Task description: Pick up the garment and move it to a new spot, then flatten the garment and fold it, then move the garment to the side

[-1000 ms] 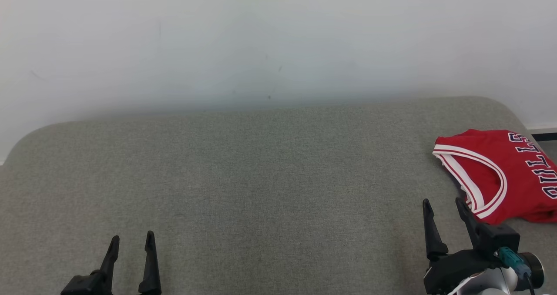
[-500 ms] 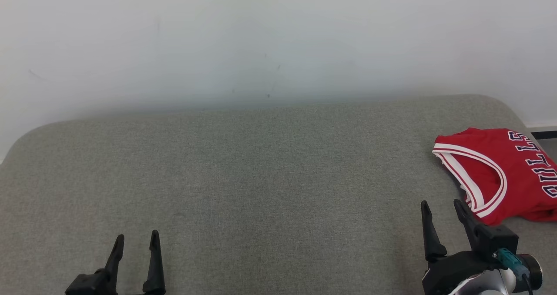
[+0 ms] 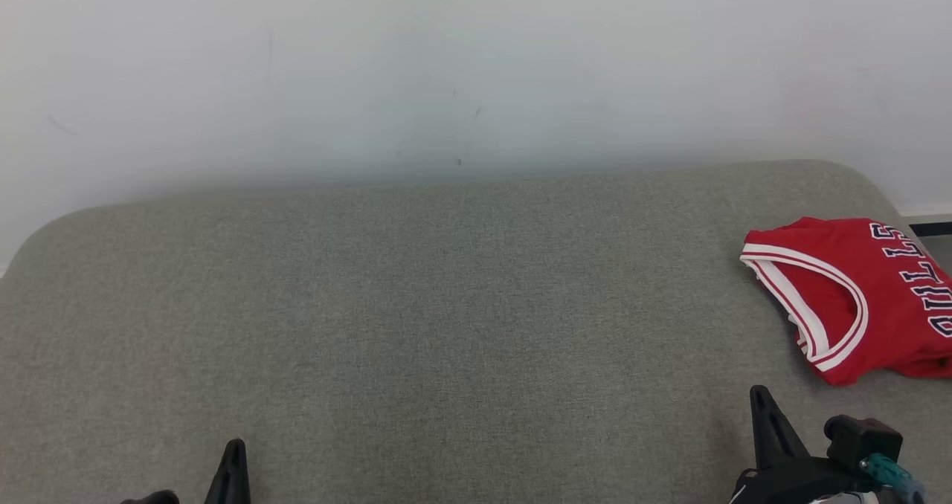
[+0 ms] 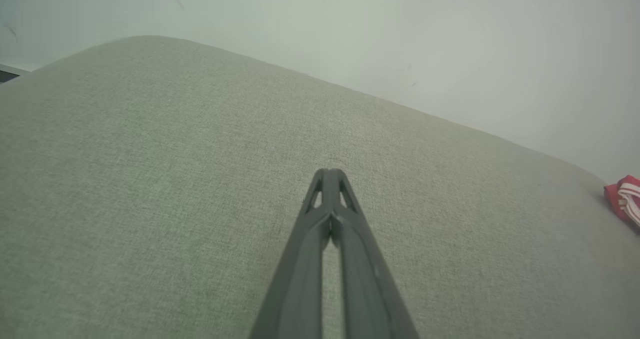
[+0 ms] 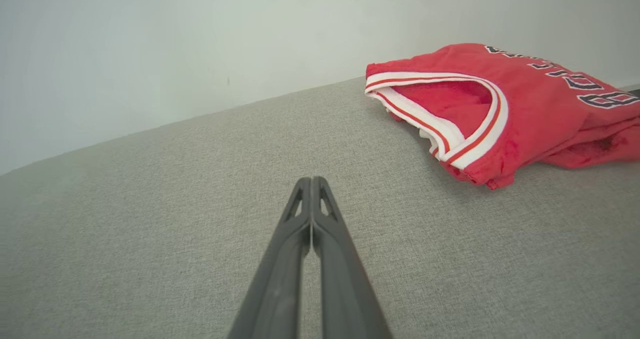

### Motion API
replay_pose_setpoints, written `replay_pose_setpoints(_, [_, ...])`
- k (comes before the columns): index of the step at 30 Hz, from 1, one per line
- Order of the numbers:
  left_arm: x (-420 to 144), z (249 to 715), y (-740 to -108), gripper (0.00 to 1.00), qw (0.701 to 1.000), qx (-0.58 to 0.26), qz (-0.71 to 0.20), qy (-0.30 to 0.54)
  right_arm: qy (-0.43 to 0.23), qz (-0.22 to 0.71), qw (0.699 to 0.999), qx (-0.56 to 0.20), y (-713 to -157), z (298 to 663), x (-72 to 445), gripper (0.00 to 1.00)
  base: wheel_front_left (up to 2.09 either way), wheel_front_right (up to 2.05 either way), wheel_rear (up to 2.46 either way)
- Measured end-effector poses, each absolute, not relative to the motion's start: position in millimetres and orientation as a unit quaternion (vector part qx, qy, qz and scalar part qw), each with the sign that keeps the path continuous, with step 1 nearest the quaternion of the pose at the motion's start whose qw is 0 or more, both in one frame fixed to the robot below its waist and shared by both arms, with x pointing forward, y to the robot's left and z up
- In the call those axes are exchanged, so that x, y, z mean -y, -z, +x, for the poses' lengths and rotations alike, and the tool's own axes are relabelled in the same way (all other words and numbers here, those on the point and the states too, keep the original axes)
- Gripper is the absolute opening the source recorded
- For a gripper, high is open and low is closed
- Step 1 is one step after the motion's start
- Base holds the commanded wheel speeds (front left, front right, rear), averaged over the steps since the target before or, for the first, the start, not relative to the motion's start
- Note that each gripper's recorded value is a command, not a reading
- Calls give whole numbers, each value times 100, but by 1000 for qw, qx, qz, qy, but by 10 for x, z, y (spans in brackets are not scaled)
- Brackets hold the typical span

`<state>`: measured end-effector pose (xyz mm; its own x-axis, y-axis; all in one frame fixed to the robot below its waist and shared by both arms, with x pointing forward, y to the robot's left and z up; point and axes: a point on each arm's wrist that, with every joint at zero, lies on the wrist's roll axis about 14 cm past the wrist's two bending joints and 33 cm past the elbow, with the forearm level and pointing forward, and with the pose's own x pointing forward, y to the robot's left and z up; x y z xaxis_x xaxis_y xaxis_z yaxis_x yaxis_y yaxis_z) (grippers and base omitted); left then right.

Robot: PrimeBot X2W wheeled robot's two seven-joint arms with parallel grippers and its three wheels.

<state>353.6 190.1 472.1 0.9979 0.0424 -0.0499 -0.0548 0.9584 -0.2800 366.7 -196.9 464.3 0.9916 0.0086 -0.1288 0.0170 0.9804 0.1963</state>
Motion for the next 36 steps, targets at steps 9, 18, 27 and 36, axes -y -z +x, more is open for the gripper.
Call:
replay_pose_setpoints(9, [-1935,3559,-4718,0,974,-28,-222,-37,14,183,981,-54,-4709,3696,1984,0,0,0,0])
replay_pose_setpoints(18, [-1960,3600,-4736,0,955,-30,-291,-46,23,258,965,-48,-4748,3717,2003,0,0,0,0])
replay_pose_setpoints(27, [-1973,3627,-4744,0,934,-32,-352,-49,29,324,944,-44,-4779,3735,2016,0,0,0,0])
replay_pose_setpoints(36, [-1982,3661,-4769,0,911,-31,-408,-49,31,383,922,-39,-4810,3752,2022,0,0,0,0])
